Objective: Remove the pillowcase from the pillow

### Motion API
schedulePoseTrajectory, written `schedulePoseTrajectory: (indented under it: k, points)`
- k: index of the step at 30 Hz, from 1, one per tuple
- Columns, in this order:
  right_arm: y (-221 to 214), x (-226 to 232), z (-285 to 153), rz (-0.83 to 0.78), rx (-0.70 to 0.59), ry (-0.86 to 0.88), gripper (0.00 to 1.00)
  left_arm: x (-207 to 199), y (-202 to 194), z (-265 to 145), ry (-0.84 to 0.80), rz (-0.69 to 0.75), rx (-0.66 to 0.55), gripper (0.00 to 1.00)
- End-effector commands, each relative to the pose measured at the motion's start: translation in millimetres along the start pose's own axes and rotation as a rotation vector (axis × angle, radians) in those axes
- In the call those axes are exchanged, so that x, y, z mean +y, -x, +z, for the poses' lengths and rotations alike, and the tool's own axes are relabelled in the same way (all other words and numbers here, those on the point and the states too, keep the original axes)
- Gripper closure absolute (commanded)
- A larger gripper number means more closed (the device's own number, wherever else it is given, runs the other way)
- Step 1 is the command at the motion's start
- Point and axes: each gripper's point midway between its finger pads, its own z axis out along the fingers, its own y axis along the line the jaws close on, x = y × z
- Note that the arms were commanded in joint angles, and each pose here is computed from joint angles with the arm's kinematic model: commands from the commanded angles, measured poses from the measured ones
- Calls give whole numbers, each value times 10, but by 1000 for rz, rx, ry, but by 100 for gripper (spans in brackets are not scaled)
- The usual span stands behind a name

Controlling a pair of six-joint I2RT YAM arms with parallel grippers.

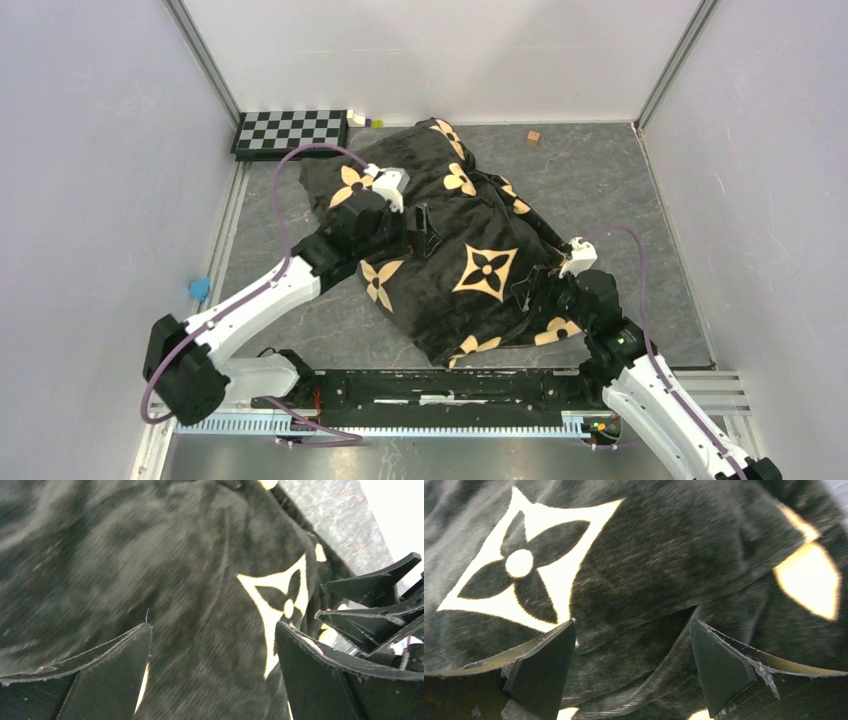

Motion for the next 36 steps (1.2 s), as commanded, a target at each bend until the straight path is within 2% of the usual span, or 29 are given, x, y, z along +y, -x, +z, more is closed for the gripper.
schedulePoseTrajectory:
  k: [1,5,9,12,15,18,24,30,32,36]
  points:
    - [18,364,14,149,-70,207,9,149,8,-287,42,31,-86,2]
    - [-36,449,73,318,-106,275,5,302,-137,-437,80,7,-126,1]
    - [-63,461,126,420,-123,297,2,343,-118,-611,75,-13,-210,0]
    - [-44,469,150,443,-128,300,2,371,-127,-678,79,-23,-235,0]
    - [50,516,144,432,-158,327,3,558,-156,-742,180,-87,-250,0]
    - [262,663,70,410,-222,412,7,766,-206,-840,288,-179,-283,0]
    - [603,929,-78,359,-301,550,21,555,-237,-871,131,-156,-318,0]
    - [783,992,-93,341,-351,574,40,397,-229,-885,71,-131,-262,0]
    - [848,1031,-112,331,-370,594,42,311,-207,-881,35,-121,-246,0]
    - [986,1090,-105,298,-389,603,41,196,-210,-818,-1,-109,-207,0]
